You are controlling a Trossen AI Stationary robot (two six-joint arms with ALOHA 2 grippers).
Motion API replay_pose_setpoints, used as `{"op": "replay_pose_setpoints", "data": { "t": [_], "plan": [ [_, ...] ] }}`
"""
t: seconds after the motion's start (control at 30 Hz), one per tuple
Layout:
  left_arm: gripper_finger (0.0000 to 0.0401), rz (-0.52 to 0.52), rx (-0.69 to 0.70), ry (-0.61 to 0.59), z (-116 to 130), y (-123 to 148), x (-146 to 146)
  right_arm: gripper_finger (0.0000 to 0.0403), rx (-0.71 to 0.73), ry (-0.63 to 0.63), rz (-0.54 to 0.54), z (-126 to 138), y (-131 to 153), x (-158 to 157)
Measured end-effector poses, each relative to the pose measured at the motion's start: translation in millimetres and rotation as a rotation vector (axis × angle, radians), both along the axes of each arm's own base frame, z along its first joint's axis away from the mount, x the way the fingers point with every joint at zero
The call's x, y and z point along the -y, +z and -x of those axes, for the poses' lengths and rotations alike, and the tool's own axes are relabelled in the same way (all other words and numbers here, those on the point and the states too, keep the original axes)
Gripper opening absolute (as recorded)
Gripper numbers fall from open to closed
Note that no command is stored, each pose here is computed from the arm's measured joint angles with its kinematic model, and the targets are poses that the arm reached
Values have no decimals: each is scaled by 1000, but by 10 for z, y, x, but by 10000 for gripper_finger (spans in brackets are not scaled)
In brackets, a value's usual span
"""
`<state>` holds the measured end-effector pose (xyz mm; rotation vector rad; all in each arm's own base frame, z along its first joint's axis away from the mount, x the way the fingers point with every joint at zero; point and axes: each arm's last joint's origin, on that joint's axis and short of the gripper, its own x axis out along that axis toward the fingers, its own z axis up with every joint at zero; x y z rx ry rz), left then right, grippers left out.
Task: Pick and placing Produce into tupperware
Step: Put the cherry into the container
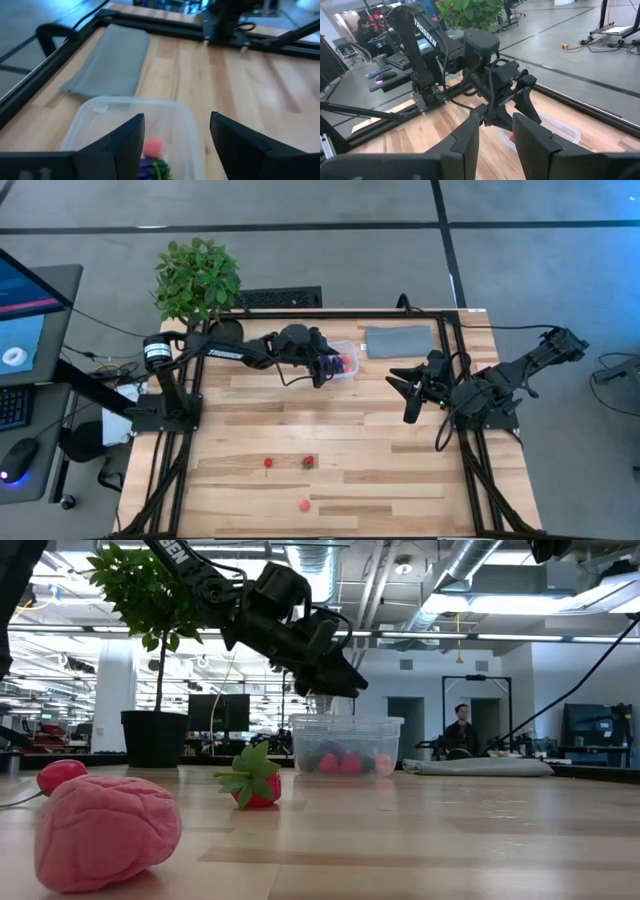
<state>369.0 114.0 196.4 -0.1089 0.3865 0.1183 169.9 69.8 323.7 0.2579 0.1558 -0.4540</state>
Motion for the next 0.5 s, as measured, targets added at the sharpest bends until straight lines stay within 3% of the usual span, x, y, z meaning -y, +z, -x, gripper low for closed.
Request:
{"op": "replay_pose_setpoints", "data": {
  "t": [0.27, 0.5],
  "plan": [
    [215, -11, 58, -114, 77, 260, 57, 140, -2, 4, -1, 0, -1, -1],
    [215, -49, 5, -168, 305, 581, 223, 140, -54, 79, -5, 5, -43, -16]
  ]
}}
